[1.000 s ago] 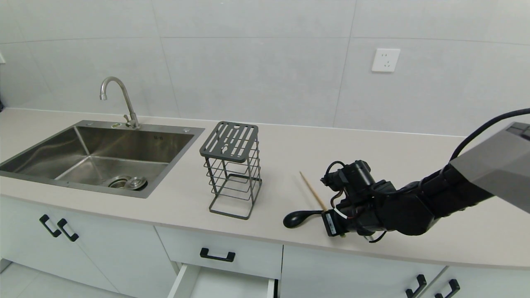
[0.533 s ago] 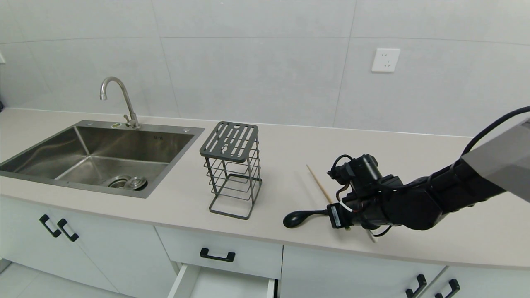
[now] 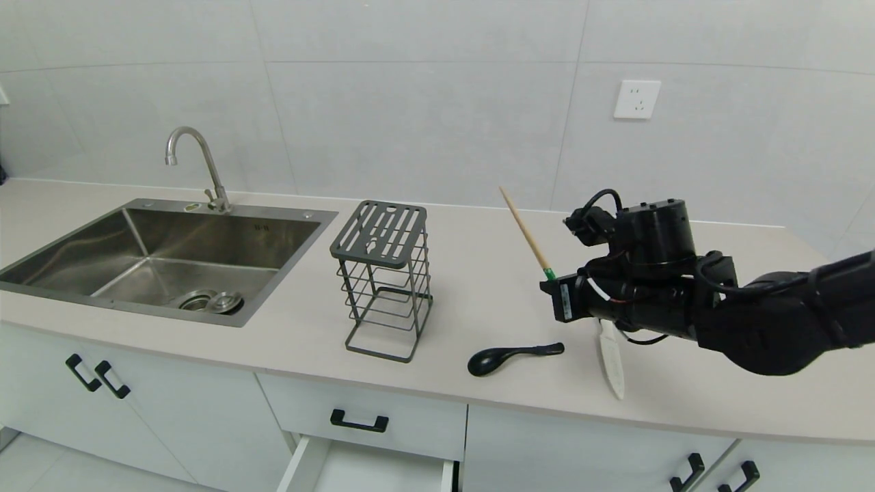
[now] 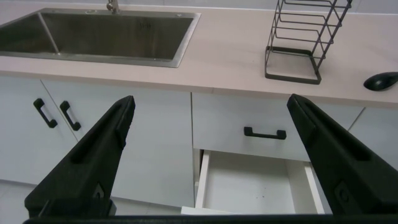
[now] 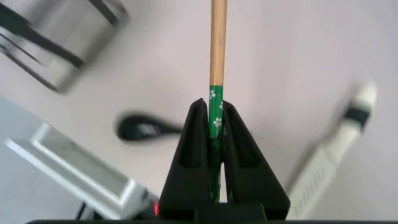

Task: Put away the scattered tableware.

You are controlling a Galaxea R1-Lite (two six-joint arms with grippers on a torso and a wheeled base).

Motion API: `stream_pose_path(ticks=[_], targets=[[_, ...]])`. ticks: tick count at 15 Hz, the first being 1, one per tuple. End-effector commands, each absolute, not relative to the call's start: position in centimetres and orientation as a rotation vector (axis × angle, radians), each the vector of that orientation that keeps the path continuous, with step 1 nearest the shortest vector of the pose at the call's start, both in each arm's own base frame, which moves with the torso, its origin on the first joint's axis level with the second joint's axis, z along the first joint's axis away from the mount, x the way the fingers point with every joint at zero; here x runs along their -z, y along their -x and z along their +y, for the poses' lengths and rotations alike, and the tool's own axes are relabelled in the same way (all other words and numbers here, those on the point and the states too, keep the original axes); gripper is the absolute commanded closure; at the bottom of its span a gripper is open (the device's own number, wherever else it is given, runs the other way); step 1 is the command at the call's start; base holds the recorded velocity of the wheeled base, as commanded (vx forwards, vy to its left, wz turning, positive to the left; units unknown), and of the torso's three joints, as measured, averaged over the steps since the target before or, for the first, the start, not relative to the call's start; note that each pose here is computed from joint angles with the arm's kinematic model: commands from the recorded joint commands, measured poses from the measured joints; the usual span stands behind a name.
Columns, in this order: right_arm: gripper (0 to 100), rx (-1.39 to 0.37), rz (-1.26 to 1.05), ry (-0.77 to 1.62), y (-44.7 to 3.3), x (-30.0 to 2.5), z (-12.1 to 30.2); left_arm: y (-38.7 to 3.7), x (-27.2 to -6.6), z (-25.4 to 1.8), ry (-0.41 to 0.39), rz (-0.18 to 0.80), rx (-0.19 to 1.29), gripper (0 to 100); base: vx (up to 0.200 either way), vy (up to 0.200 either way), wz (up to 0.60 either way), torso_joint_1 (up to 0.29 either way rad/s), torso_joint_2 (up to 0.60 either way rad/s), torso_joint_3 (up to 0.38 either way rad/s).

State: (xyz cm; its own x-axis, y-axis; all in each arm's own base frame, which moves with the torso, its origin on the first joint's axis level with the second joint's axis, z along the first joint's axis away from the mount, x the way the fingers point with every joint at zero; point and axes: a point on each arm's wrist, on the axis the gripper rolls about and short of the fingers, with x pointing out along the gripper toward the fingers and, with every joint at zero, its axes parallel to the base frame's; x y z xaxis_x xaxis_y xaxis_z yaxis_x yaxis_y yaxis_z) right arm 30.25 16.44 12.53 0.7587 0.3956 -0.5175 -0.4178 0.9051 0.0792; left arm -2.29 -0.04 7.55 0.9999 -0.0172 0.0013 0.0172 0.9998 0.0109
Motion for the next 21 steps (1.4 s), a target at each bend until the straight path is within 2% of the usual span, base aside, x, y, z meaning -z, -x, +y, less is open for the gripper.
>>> stream_pose_path(ticks=[1,5,6,7,9,11,17,21], targets=[[100,-0.531,0.459,0.082,-28.9,-12.9,16.4,2.3,-7.5,0.0,-0.011,0.000,0.017,0,0.000,0.000,0.00,0.000,0.00,0.000],[100,-0.704,0.388,0.156,-26.8,-13.7,16.0,2.3,-7.5,0.0,-0.011,0.000,0.017,0,0.000,0.000,0.00,0.000,0.00,0.000],[100,-0.802,0.360,0.184,-25.7,-14.2,16.2,2.3,-7.5,0.0,-0.011,0.000,0.017,0,0.000,0.000,0.00,0.000,0.00,0.000],[100,-0.802,0.360,0.184,-25.7,-14.2,16.2,2.3,-7.5,0.0,-0.011,0.000,0.017,0,0.000,0.000,0.00,0.000,0.00,0.000],[100,-1.010,0.297,0.251,-23.4,-14.7,16.5,2.3,-7.5,0.0,-0.011,0.000,0.017,0,0.000,0.000,0.00,0.000,0.00,0.000],[100,-1.085,0.275,0.300,-22.7,-14.7,17.2,2.3,-7.5,0.0,-0.011,0.000,0.017,0,0.000,0.000,0.00,0.000,0.00,0.000],[100,-1.257,0.461,0.356,-18.9,-14.1,20.3,2.3,-7.5,0.0,-0.011,0.000,0.017,0,0.000,0.000,0.00,0.000,0.00,0.000],[100,-1.332,0.505,0.399,-18.3,-13.3,23.0,2.3,-7.5,0.0,-0.011,0.000,0.017,0,0.000,0.000,0.00,0.000,0.00,0.000]])
